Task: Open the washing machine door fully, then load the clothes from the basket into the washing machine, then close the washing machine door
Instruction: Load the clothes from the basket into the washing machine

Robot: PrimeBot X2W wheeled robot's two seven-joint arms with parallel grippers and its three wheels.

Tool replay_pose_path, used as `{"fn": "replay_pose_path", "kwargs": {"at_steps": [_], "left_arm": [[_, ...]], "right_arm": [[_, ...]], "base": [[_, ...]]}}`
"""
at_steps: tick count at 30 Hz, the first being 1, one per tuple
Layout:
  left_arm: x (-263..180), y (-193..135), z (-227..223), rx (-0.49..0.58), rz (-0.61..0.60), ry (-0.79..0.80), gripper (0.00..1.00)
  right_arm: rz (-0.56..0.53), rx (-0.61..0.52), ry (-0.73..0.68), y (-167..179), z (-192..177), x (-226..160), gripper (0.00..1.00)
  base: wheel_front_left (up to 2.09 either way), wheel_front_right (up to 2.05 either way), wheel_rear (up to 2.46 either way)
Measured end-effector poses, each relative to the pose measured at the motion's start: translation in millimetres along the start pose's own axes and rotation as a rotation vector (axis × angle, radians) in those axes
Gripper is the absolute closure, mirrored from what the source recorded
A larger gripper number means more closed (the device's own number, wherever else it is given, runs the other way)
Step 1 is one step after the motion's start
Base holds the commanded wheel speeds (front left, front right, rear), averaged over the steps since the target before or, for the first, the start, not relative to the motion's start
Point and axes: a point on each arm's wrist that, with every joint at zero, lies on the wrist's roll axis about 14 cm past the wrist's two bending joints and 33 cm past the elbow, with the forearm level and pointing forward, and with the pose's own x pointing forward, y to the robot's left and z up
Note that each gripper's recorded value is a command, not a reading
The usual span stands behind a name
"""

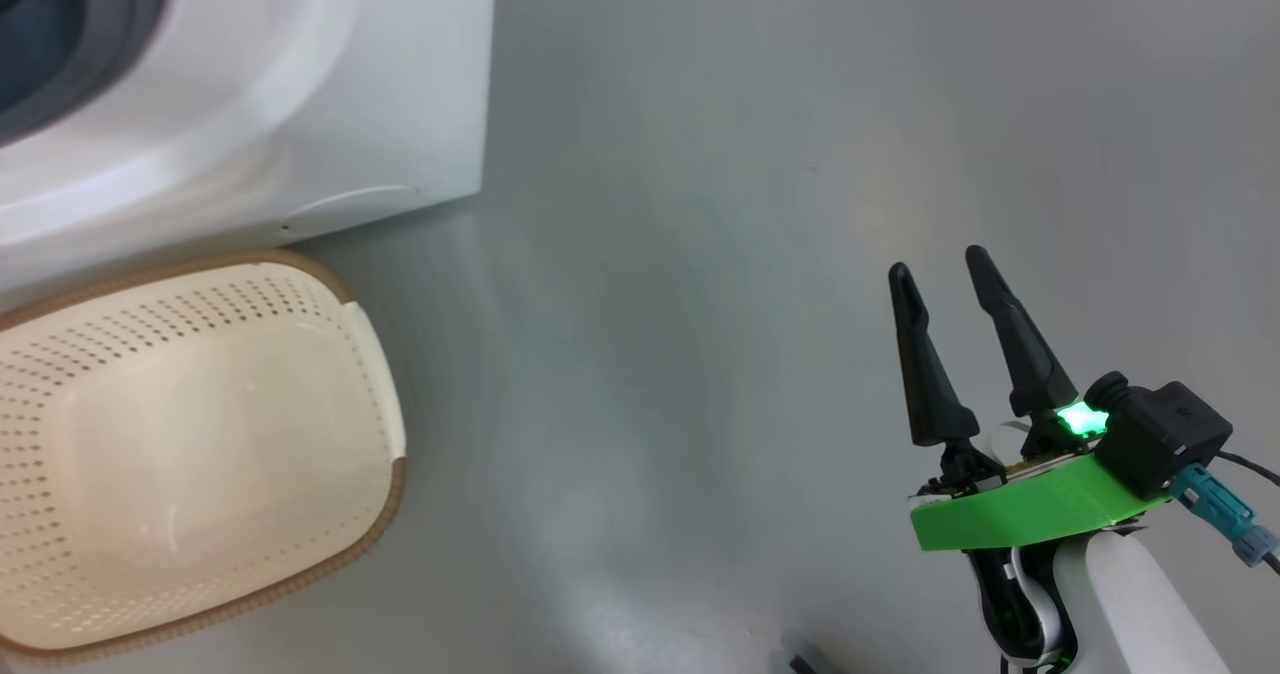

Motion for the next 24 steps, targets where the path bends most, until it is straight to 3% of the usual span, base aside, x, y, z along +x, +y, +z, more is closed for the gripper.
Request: {"fn": "replay_pose_path", "kwargs": {"at_steps": [7, 24], "left_arm": [[-35, 3, -1, -0.066, 0.023, 0.001, 0.00], [-144, 20, -1, -0.077, 0.082, 0.041, 0.00]], "right_arm": [[0.032, -0.019, -0.038, 8, 13, 2, 0.00], [0.115, -0.061, -0.101, 18, 42, -5, 0.00]], "base": [[0.00, 0.00, 0.00], [0.00, 0.00, 0.00]]}}
